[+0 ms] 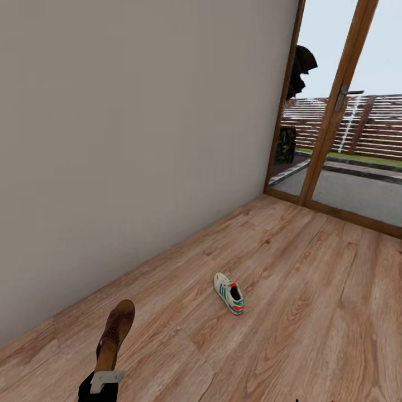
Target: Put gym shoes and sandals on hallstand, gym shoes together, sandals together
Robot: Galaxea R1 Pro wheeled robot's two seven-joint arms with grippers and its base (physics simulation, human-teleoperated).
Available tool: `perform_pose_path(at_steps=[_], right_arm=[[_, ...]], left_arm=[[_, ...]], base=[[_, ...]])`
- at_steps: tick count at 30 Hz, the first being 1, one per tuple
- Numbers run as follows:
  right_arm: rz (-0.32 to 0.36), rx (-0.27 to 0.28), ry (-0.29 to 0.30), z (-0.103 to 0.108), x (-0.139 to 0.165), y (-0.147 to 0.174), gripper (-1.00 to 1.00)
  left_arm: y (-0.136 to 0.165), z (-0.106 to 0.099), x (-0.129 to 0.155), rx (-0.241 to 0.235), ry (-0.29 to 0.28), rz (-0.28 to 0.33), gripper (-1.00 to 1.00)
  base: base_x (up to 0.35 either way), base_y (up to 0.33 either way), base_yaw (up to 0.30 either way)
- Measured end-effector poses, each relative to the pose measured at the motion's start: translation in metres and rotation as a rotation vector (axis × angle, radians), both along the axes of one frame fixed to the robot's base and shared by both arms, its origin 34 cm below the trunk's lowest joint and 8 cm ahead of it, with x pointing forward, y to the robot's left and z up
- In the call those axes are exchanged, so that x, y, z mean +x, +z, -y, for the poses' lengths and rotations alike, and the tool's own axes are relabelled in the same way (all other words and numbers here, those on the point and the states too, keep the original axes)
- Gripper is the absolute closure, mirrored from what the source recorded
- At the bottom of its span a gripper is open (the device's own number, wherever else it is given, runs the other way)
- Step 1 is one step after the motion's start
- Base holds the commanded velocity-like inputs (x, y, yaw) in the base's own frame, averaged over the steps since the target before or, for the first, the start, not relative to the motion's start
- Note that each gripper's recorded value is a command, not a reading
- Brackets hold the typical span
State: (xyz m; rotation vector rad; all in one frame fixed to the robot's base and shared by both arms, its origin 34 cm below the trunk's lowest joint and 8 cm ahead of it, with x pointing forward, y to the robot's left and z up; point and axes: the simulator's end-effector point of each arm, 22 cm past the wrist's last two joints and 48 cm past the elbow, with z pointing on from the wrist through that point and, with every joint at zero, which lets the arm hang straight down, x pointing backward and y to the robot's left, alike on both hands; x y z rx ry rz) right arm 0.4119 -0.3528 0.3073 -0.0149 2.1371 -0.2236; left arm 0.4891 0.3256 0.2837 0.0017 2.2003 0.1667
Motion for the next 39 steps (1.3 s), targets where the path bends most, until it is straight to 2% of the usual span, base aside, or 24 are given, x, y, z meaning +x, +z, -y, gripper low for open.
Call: perform_pose_path(at_steps=[16,26,39], right_arm=[[0.002,-0.001,0.000,0.0002,0.0008,0.0006,-1.00],[0.001,-0.001,-0.001,0.0004,0.0004,0.0003,-1.00],[0.009,0.000,-0.001,-0.0007,0.0028,0.0026,-1.00]], left_arm=[[-0.0002,-0.0004,0.0000,0.000,0.000,0.000,1.00],[-0.0002,-0.0007,0.0000,0.001,0.000,0.000,1.00],[-0.0004,-0.0002,-0.0001,0.000,0.000,-0.002,1.00]], base=[[0.178,-0.210,0.246],[0.007,-0.181,0.022],[0.000,-0.023,0.000]])
